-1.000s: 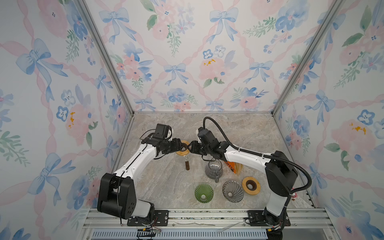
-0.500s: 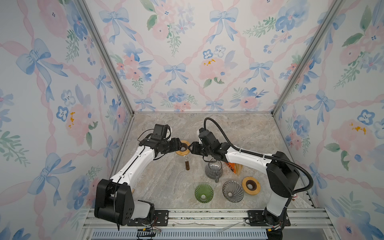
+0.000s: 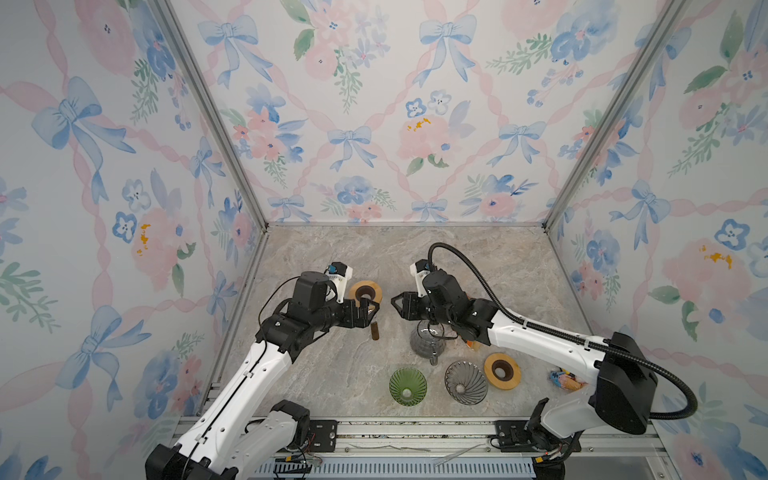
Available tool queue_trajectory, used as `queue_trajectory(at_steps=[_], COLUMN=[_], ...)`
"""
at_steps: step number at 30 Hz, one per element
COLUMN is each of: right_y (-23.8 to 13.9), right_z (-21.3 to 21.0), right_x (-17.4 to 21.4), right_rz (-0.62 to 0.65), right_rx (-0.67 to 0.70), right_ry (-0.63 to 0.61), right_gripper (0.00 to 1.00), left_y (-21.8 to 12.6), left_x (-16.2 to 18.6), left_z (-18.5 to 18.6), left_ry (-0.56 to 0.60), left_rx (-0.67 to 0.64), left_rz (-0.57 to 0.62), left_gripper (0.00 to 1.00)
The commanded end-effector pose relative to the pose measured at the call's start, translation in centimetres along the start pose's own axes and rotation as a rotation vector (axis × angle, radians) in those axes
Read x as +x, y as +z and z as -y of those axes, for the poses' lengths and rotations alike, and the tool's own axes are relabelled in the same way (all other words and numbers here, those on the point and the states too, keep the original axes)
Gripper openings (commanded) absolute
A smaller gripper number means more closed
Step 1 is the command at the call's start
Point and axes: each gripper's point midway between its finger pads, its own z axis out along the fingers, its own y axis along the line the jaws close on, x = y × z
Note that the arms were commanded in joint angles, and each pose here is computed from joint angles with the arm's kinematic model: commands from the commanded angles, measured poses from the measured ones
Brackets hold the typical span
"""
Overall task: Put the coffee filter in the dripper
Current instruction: 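Draw the left gripper back while the right moves down to the green ribbed dripper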
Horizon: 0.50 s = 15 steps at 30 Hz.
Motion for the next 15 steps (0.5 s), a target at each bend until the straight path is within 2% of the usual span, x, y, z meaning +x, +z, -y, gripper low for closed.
queue_trajectory(at_steps=[1,9,15], right_y=[-1.9,-4.9,-6.4], right_z=[0.6,0.6,1.1], right_x=[1.1,3.3,6.2], right_rz=[-0.025,-0.115,-0.203], right_rx=[0.047,0.058,0.095], right_ry=[-0.06,-0.095,-0.096], right_gripper=[0.43,0.45,0.4], left_y=[-1.0,-3.4,-4.9], left_x=[-0.6,-1.2,-0.6], left_z=[1.5,2.8,3.7], left_ry=[0.071,0.112,0.13], left_rx=[0.065,0.101,0.141], left_rz=[0.075,0.159,0.198], left_gripper=[0.98,0.98,0.98])
